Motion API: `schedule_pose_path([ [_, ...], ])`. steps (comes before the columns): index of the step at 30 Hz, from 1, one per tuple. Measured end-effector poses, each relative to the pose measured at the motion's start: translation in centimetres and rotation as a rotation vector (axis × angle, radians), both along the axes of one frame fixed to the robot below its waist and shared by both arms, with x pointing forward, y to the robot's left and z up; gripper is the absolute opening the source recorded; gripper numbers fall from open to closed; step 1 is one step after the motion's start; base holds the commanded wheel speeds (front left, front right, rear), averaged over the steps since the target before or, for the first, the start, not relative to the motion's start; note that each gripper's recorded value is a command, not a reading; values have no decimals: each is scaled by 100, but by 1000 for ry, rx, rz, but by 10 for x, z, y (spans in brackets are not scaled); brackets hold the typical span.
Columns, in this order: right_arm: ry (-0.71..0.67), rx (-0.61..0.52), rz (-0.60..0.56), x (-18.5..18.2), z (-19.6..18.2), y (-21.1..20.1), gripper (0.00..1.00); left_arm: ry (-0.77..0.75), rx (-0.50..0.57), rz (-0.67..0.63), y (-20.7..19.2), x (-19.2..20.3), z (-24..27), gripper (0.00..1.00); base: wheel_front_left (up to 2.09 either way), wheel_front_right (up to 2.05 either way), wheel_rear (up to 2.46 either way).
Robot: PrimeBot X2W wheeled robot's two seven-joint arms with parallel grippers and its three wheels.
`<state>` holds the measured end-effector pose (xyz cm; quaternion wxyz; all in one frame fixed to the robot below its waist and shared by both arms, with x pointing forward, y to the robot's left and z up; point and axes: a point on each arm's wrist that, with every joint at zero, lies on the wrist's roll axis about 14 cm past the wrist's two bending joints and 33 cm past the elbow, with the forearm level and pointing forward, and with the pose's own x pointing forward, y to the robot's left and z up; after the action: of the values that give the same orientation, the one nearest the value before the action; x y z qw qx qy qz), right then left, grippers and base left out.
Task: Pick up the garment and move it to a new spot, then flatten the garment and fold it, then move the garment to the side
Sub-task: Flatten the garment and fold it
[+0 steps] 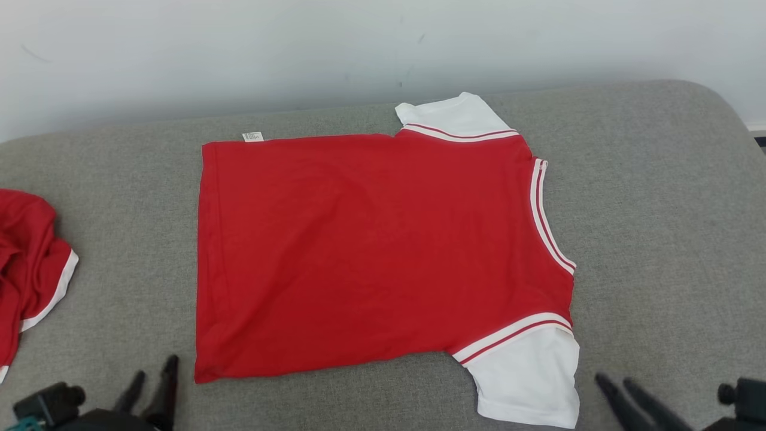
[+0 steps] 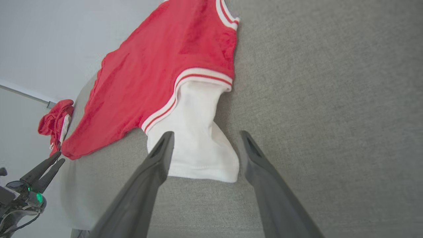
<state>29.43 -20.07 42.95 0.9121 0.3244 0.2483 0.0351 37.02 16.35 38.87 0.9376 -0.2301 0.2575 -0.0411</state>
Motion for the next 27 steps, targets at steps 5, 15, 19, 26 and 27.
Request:
schedule_pose_path([
  [5, -199, -38, -137, 35, 40, -20, 100, -229, 15, 126, 17, 25, 48, 100, 0, 0, 0],
  [15, -424, -71, -105, 69, 87, 15, 100, -534, 35, 186, 9, 37, 121, 100, 0, 0, 0],
  [19, -469, -87, -83, 79, 96, 30, 100, -586, 68, 138, -6, 32, 136, 100, 0, 0, 0],
  [26, -519, -226, -163, 84, 101, 15, 100, -618, 165, 100, -13, 18, 140, 100, 0, 0, 0],
  [27, -534, -267, -170, 84, 103, 12, 100, -609, 197, 96, -11, 13, 136, 100, 0, 0, 0],
])
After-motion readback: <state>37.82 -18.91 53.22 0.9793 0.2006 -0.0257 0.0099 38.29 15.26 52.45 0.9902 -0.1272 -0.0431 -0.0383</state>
